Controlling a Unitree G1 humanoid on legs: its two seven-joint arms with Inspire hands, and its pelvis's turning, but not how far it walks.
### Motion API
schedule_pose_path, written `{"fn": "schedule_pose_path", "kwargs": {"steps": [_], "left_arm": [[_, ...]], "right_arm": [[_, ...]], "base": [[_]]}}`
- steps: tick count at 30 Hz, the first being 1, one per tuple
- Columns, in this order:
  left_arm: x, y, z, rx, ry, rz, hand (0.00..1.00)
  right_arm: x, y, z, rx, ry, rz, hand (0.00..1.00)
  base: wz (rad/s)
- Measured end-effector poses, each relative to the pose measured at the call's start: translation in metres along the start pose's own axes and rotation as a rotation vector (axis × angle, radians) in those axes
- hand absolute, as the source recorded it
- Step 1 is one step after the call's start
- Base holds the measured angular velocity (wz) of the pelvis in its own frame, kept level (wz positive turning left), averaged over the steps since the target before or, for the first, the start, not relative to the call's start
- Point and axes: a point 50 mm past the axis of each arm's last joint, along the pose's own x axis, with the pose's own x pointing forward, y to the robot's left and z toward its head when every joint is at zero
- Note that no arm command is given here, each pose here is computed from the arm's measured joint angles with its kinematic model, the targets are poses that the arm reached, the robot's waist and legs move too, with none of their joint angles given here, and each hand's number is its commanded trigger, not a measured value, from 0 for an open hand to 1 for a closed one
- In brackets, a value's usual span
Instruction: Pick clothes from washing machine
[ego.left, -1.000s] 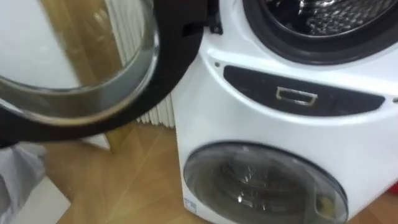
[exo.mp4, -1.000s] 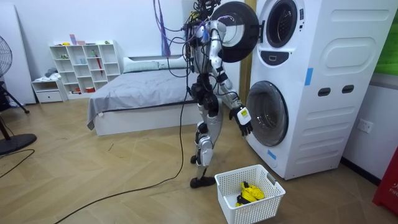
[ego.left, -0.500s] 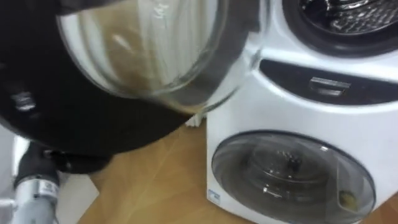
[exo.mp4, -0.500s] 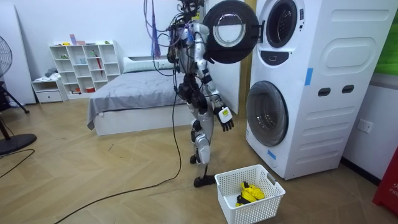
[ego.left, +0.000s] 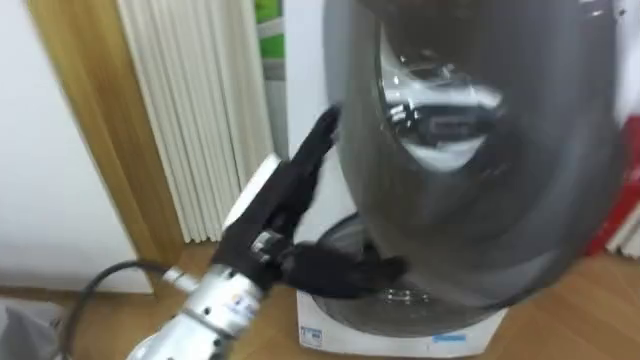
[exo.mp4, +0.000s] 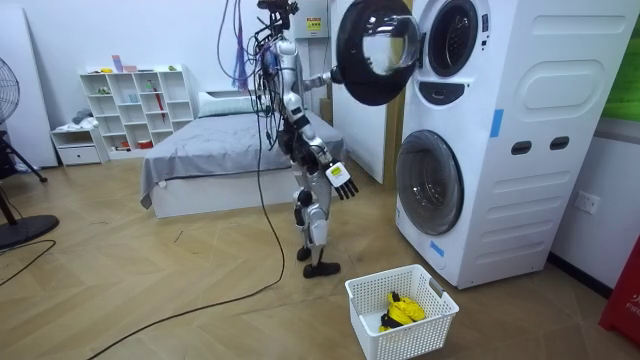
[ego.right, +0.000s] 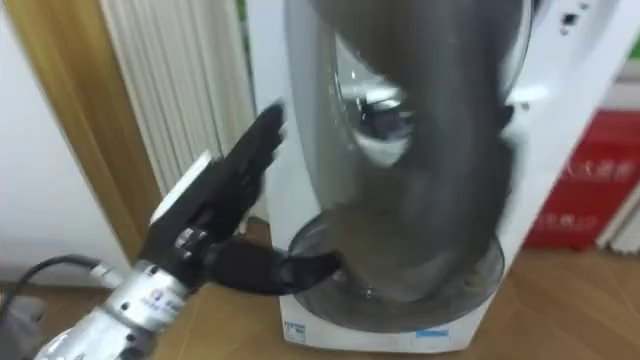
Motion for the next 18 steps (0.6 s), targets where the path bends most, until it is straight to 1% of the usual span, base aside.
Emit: {"fn": "schedule_pose_path", "kwargs": {"steps": [2, 5, 9, 12, 15, 18], "left_arm": [[0.000, -0.016, -0.009, -0.037, 0.028, -0.113, 0.00], [-0.001, -0.030, -0.020, -0.068, 0.073, -0.209, 0.00], [-0.001, -0.039, -0.023, -0.087, 0.082, -0.263, 0.00], [-0.001, -0.044, -0.025, -0.099, 0.086, -0.299, 0.00], [0.001, -0.046, -0.036, -0.108, 0.121, -0.322, 0.00], [0.008, -0.057, -0.049, -0.120, 0.163, -0.393, 0.00]], "right_arm": [[0.002, 0.007, 0.004, -0.009, -0.009, 0.032, 0.00], [0.002, 0.009, 0.005, -0.017, -0.012, 0.051, 0.00], [0.004, 0.011, 0.011, -0.050, -0.028, 0.066, 0.00], [0.006, 0.011, 0.013, -0.048, -0.020, 0.067, 0.00], [0.007, 0.016, 0.016, -0.080, -0.031, 0.077, 0.00], [0.008, 0.015, 0.020, -0.083, -0.042, 0.068, 0.00]], "base": [[0.04], [0.05], [-0.13], [-0.39], [-0.23], [-0.06]]}}
